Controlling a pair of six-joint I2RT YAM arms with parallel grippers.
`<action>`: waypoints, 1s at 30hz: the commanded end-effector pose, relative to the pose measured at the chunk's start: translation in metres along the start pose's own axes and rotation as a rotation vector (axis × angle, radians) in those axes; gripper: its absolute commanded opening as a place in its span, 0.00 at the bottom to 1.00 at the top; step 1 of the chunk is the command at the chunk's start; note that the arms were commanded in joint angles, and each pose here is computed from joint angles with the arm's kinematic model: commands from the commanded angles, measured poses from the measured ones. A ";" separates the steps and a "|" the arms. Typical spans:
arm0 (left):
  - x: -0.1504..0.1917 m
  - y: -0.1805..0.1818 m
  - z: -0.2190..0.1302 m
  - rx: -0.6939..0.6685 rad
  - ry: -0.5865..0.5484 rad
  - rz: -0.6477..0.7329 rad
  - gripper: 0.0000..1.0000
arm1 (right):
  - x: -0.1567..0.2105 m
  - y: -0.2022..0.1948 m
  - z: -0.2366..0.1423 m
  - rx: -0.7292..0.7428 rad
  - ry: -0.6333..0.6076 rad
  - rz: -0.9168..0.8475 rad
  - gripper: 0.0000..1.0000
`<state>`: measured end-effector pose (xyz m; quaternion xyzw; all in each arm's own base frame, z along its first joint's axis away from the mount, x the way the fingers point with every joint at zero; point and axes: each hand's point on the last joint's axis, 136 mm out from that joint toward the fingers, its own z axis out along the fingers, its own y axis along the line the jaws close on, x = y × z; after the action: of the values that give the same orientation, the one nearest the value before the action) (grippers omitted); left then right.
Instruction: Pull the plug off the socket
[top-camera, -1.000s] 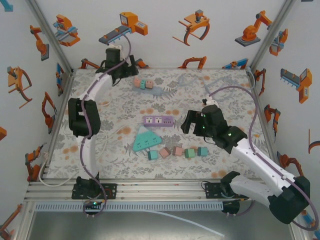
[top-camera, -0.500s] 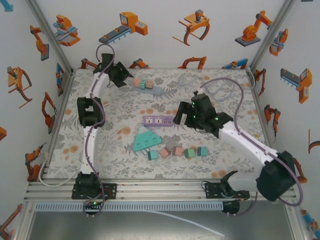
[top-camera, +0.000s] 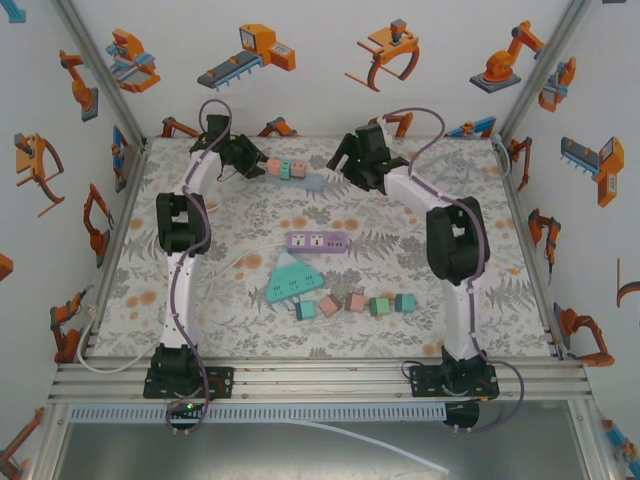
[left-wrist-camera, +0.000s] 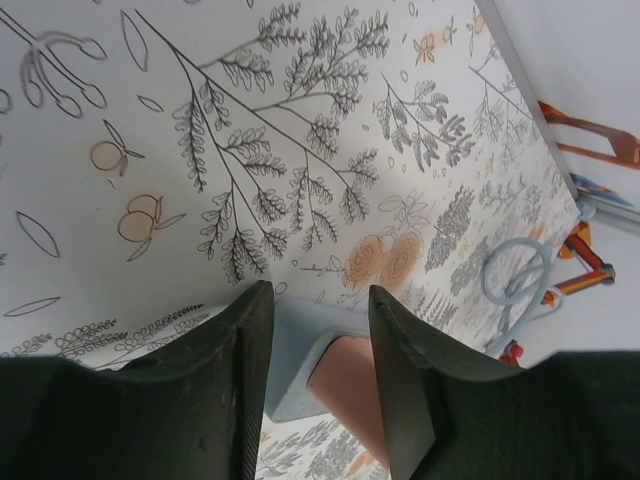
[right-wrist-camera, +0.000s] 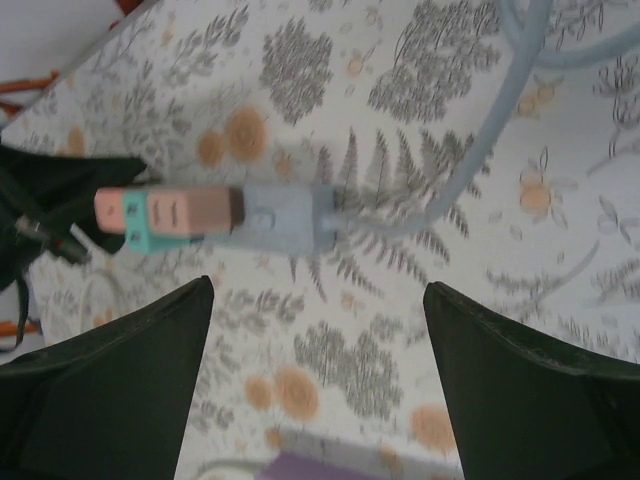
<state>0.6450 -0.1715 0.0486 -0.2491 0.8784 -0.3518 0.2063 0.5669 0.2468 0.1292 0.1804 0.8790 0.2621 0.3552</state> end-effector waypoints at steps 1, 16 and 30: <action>0.036 0.001 0.007 0.006 0.118 0.006 0.43 | -0.009 -0.004 0.017 0.014 0.010 0.050 0.77; 0.097 -0.007 -0.023 0.015 0.208 0.002 0.43 | -0.001 -0.046 0.034 0.087 0.081 0.127 0.56; 0.119 -0.005 -0.042 0.004 0.227 0.035 0.44 | -0.021 -0.081 0.020 0.084 0.053 0.024 0.35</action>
<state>0.5414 -0.2126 0.0396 -0.2165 0.8965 -0.3695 0.1131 0.5752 0.1834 0.0564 0.2244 0.9025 0.2276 0.2887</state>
